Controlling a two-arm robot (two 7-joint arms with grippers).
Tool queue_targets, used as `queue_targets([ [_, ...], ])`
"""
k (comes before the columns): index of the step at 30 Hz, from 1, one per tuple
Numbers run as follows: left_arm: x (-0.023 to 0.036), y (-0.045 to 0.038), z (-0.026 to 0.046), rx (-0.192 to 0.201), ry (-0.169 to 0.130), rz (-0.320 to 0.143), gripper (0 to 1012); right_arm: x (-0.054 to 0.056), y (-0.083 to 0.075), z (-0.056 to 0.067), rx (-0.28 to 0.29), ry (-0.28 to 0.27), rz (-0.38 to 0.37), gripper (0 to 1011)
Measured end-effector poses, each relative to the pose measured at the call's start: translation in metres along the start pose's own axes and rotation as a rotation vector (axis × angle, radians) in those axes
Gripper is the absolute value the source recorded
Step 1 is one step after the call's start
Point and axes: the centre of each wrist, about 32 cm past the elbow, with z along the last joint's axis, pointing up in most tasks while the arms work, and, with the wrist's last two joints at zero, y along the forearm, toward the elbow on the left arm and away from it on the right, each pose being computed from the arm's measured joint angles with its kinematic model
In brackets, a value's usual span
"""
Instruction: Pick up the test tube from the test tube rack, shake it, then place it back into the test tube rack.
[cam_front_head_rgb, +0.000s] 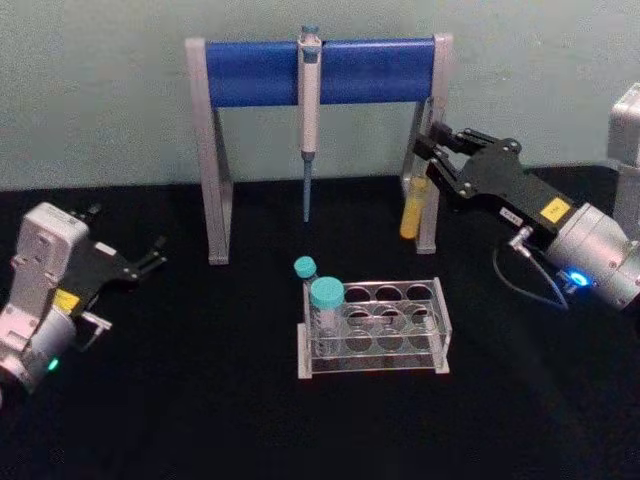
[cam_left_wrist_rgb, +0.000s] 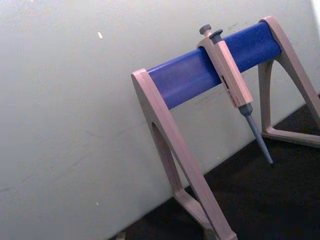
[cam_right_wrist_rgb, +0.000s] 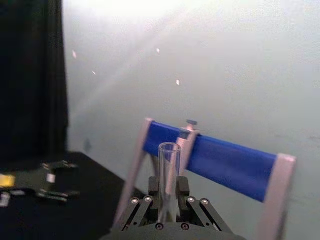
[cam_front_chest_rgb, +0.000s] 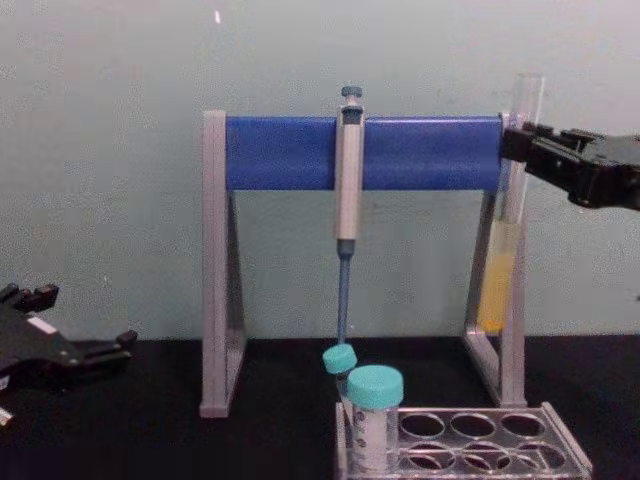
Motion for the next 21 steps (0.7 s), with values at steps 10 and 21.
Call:
queue_targets([
  [10,0.0,0.0,0.0,0.0,0.0,0.0,1001,0.009,-0.008,0.002,0.007,0.121,0.11,227],
  [21,0.0,0.0,0.0,0.0,0.0,0.0,1001,0.01,-0.019,0.001,-0.022,0.076,0.128,227],
])
